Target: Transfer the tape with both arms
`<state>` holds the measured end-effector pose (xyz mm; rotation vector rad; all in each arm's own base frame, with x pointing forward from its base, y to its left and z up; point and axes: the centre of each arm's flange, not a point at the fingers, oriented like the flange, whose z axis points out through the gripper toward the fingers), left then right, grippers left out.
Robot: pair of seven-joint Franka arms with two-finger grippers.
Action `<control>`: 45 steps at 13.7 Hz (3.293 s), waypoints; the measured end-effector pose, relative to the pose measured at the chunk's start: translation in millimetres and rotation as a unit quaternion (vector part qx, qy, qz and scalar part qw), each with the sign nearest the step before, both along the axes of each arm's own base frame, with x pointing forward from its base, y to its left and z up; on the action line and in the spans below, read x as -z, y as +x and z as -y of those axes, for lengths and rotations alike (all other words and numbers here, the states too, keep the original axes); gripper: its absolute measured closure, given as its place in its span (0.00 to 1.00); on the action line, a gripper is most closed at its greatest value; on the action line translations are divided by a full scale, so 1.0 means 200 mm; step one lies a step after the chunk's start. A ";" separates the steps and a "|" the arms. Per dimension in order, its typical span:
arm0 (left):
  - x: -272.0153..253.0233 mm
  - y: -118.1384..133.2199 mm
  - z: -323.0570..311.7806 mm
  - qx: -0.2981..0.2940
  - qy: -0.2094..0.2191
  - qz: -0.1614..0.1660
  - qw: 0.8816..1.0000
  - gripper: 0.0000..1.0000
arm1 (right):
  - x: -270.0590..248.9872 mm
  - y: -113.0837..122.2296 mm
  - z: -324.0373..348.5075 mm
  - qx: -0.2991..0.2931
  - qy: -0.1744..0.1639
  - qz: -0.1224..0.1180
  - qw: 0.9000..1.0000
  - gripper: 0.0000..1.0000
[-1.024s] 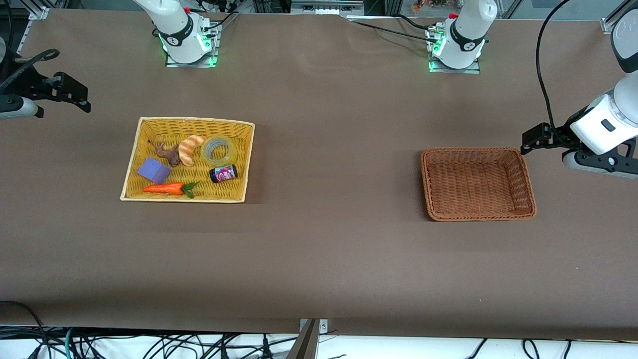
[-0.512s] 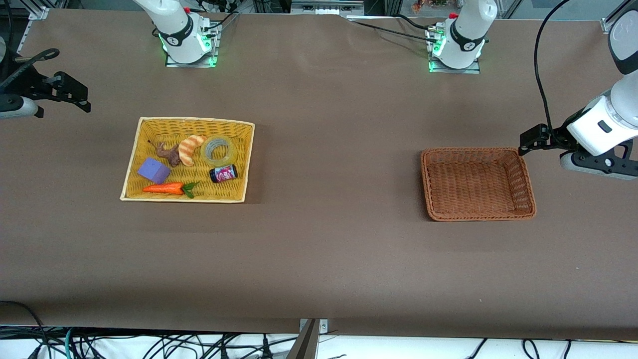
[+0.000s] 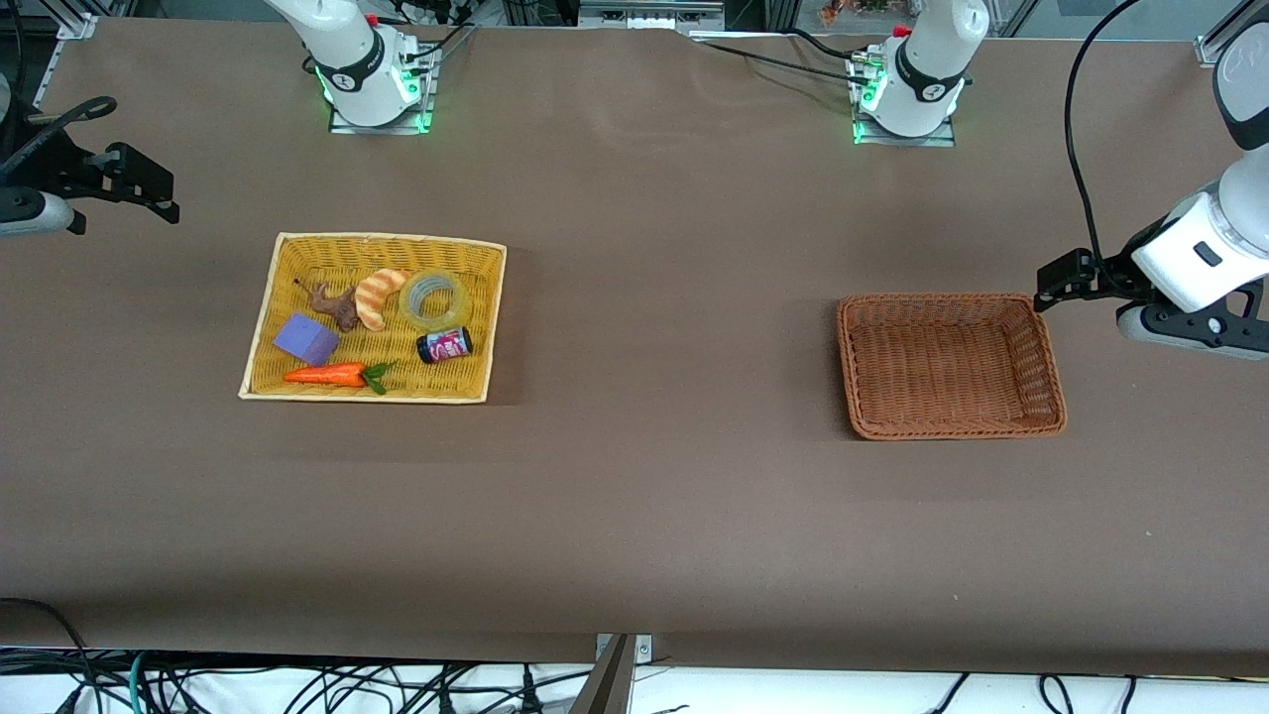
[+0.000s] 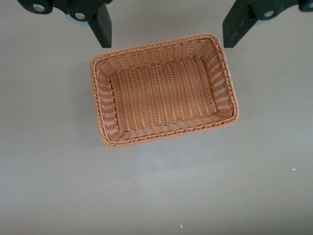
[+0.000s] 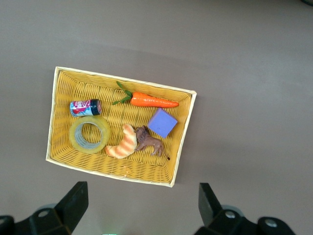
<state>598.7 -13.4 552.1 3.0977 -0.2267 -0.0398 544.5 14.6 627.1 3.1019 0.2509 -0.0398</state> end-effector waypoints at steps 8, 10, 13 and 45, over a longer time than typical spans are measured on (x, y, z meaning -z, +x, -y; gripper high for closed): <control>0.01 0.00 -0.01 -0.002 0.000 -0.001 1.000 0.00 | 0.00 0.00 0.01 0.002 0.000 0.000 1.000 0.00; 0.01 0.00 -0.01 -0.002 0.000 -0.001 1.000 0.00 | 0.00 0.00 0.01 0.002 0.000 0.000 1.000 0.00; 0.01 0.00 -0.01 -0.002 0.000 -0.001 1.000 0.00 | 0.00 0.00 0.01 0.002 0.000 0.000 1.000 0.00; 0.01 -0.01 -0.04 -0.006 0.001 -0.014 1.000 0.00 | 1.81 -0.20 -0.62 -0.005 -0.007 -0.073 0.997 0.00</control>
